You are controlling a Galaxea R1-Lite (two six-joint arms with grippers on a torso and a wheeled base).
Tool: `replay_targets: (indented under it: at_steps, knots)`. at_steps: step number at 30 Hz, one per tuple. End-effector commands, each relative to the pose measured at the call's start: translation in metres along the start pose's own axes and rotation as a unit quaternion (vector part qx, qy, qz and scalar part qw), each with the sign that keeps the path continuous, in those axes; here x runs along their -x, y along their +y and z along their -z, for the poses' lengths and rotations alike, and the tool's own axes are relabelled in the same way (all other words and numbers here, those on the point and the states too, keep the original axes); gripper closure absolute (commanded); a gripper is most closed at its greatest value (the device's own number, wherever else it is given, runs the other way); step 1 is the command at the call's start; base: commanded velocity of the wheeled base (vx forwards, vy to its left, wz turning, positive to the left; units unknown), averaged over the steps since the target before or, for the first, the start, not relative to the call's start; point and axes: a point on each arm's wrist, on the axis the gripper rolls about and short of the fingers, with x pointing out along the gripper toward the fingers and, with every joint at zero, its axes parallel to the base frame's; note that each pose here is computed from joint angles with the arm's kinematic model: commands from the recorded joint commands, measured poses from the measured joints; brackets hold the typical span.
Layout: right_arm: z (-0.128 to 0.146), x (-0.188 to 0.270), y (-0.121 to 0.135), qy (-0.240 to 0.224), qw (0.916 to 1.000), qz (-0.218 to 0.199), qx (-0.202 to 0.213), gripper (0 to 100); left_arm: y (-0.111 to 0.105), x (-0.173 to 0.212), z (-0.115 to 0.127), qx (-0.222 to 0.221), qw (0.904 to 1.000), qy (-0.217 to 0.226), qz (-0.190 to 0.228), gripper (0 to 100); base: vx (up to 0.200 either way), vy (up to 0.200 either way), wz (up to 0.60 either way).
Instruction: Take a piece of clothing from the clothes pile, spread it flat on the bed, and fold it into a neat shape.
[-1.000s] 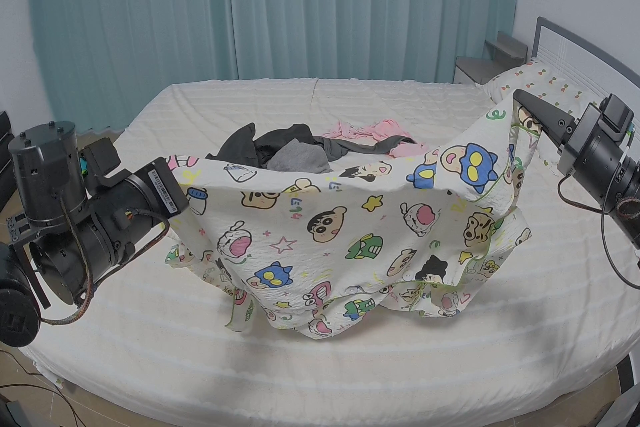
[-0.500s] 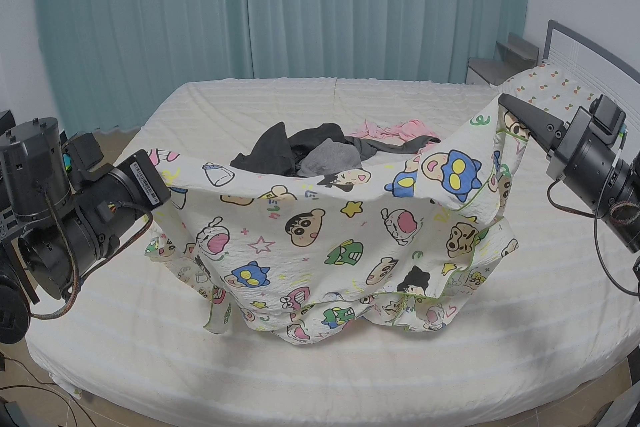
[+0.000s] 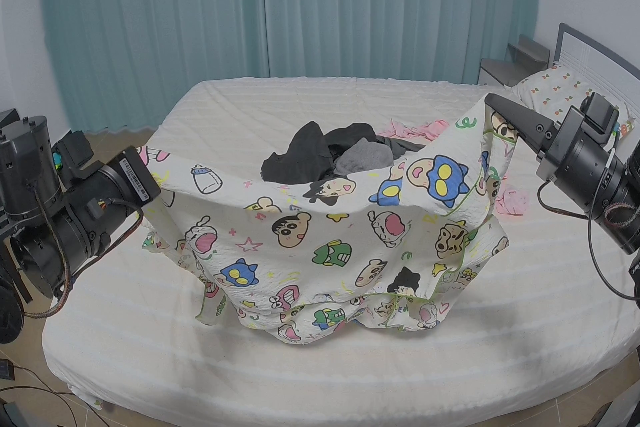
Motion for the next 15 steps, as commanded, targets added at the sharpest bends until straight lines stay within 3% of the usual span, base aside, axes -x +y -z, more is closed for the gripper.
replay_targets:
  at_steps: [1, 7, 15]
  knots:
    - [0.002, 0.001, 0.000, 0.004, 1.0000, 0.000, -0.001, 100, 0.000, 0.003, -0.001, 0.001, 1.0000, -0.003, 0.001, 100, 0.000, 0.000, 0.00]
    - [0.001, 0.003, 0.003, 0.002, 1.0000, -0.007, 0.001, 100, 0.003, 0.007, 0.002, 0.000, 1.0000, 0.000, 0.000, 100, 0.000, 0.000, 0.00]
    - [0.004, 0.018, 0.015, 0.006, 0.9996, -0.025, 0.012, 100, 0.005, 0.020, 0.001, 0.002, 0.9999, -0.002, 0.010, 100, -0.200, 0.000, 0.00]
